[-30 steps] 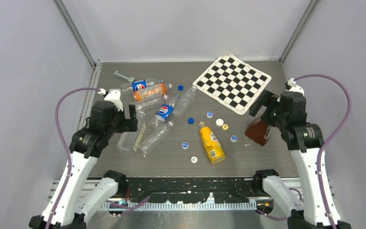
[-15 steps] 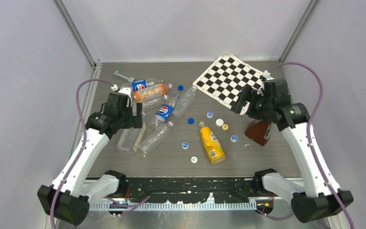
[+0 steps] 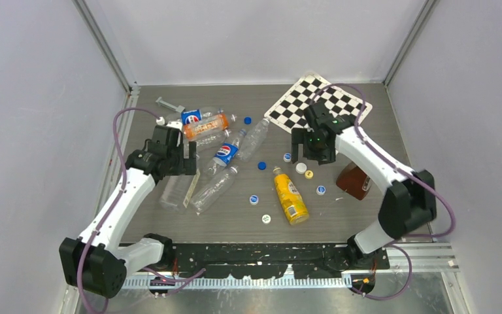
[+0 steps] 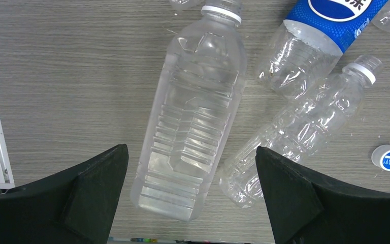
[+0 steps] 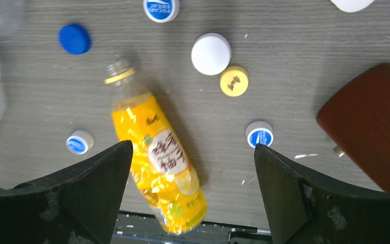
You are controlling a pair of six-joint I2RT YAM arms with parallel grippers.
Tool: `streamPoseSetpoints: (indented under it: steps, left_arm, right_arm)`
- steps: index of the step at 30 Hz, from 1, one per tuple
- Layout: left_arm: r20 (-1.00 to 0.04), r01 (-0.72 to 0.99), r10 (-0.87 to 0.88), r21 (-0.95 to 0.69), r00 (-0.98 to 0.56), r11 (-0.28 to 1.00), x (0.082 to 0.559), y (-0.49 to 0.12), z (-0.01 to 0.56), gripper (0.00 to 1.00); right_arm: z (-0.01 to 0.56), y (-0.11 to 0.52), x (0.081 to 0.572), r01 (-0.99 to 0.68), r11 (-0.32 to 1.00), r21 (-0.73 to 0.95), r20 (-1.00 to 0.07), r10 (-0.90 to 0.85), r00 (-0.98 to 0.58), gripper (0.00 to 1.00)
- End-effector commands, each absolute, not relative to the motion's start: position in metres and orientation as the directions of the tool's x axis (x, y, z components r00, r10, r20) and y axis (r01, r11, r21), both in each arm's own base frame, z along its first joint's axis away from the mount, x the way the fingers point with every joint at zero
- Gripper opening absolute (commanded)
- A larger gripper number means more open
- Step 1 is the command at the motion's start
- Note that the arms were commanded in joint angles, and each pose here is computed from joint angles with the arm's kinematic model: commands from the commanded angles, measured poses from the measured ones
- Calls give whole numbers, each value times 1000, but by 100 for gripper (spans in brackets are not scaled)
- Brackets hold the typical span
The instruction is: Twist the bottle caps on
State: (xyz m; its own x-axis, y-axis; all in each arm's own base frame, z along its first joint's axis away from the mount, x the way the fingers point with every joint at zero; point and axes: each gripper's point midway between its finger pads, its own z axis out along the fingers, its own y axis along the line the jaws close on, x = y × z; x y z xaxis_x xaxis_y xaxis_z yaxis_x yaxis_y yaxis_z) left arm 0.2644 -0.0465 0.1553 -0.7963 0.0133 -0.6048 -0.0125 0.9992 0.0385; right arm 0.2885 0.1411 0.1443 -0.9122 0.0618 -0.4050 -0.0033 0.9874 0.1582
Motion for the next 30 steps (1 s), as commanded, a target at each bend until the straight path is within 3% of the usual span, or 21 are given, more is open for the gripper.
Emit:
streamPoseSetpoints:
  steps: [1, 15, 30]
  left_arm:
    - [-665, -8, 20, 38, -746, 999, 269, -44, 163, 100]
    - [-679, -4, 31, 49, -733, 999, 270, -42, 167, 100]
    - [-663, -1, 37, 57, -747, 998, 270, -42, 162, 100]
  right_arm:
    - [121, 143, 323, -1, 998, 70, -410, 27, -912, 95]
    - [46, 152, 357, -28, 1000, -7, -303, -29, -953, 68]
    - [22, 138, 349, 26, 999, 47, -259, 37, -965, 63]
